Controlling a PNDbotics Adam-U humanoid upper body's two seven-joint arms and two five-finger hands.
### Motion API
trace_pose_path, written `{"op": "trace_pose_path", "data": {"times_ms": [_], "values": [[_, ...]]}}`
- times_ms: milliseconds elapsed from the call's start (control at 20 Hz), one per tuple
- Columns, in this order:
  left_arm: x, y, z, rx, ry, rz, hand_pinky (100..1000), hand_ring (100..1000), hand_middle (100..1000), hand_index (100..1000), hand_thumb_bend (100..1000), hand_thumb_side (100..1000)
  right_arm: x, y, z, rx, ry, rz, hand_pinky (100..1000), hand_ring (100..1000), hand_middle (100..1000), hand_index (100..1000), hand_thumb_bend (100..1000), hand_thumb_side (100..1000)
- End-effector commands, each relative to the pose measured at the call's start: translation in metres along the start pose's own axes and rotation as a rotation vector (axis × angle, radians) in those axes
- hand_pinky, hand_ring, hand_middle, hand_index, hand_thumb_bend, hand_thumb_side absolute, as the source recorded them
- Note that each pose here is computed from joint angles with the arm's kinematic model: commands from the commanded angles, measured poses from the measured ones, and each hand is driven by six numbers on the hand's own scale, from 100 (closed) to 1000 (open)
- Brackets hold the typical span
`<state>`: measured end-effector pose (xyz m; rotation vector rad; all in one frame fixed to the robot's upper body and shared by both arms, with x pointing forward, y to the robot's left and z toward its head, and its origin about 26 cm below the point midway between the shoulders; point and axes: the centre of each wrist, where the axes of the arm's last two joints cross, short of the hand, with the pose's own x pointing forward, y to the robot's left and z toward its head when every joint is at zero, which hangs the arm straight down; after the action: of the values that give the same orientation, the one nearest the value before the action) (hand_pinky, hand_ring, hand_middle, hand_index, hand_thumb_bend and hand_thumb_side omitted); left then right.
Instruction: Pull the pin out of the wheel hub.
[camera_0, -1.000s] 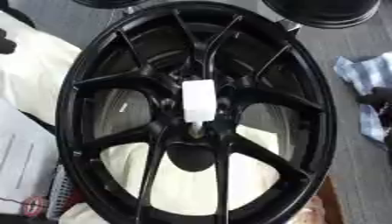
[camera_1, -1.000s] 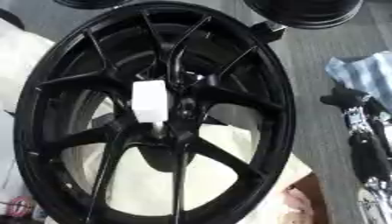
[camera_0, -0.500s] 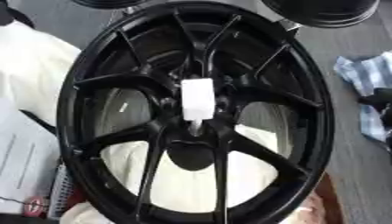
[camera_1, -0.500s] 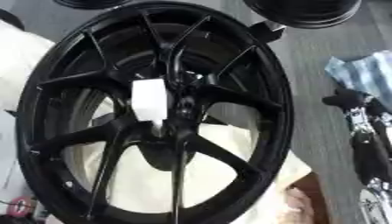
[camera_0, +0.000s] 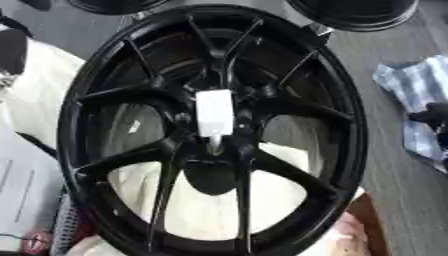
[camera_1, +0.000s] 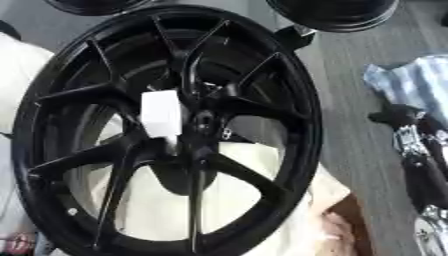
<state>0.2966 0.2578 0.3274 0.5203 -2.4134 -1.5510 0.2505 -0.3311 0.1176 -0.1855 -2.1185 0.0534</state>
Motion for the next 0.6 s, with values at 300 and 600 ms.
{"op": "trace_pose_path", "data": {"times_ms": [300, 600], "values": [[0.017, -0.006, -0.026, -0.23, -0.047, -0.143, 770, 729, 681, 804, 100, 534, 0.007, -0.002, -0.001, 0.03, -0.01, 0.029, 987, 737, 601, 710, 100, 623], [0.022, -0.013, -0.036, -0.327, 0.002, -0.13, 783, 764, 719, 860, 100, 709, 0.006, -0.001, 0.0, 0.033, 0.002, 0.031, 988, 736, 601, 710, 100, 633]]}}
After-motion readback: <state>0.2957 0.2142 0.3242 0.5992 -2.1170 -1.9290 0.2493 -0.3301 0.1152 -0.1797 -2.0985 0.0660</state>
